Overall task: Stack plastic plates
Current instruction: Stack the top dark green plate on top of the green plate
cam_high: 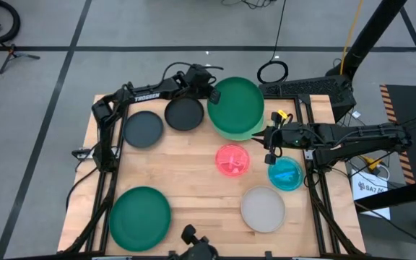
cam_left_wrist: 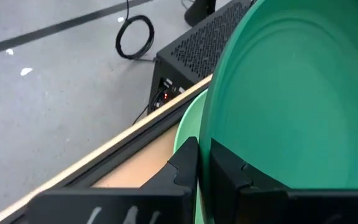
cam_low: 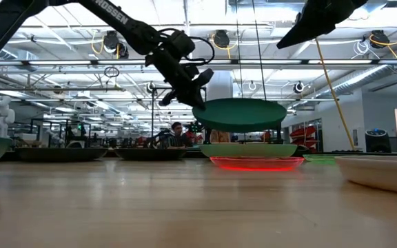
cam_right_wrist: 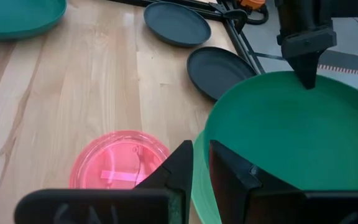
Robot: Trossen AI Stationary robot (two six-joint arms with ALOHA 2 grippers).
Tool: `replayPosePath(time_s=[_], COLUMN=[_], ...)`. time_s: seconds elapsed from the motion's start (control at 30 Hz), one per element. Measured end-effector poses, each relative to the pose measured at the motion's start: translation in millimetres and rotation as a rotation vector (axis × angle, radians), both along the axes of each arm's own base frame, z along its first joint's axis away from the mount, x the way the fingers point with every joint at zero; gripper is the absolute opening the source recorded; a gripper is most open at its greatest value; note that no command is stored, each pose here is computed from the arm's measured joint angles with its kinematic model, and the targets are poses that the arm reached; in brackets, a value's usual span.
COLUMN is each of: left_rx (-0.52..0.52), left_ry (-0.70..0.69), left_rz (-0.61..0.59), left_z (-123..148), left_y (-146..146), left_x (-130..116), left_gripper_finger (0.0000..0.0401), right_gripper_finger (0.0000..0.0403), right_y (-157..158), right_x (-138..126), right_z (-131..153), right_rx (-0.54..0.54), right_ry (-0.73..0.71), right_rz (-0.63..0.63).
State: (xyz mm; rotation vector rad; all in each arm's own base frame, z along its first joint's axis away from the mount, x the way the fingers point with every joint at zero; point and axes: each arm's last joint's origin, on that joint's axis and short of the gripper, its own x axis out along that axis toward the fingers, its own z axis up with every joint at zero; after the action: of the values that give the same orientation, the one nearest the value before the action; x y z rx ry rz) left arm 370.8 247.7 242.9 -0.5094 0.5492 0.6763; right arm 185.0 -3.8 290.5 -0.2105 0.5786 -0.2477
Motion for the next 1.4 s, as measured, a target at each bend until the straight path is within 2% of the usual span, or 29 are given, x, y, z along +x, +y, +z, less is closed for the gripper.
replayPosePath(time_s=[0.4,0.87,1.4], left_rx=[-0.054,-0.039,-0.072], left_ry=[0.020,0.018,-0.005], left_rz=[0.032,0.006,-0.027], left_z=[-13.6,-12.3,-12.0], left_y=[-0.1,-1.0,-2.6], left_x=[3.2,4.2,5.3], left_gripper_finger=[0.0026,0.0027,0.0027], right_gripper_finger=[0.0045,0.0045,0.0045], right_y=[0.0,0.0,0.0], right_x=[0.3,0.2,0.2], right_z=[0.4,0.3,0.3], right_rx=[0.004,0.004,0.004], right_ry=[-0.006,-0.006,-0.005], right_rz=[-0.002,-0.002,-0.002])
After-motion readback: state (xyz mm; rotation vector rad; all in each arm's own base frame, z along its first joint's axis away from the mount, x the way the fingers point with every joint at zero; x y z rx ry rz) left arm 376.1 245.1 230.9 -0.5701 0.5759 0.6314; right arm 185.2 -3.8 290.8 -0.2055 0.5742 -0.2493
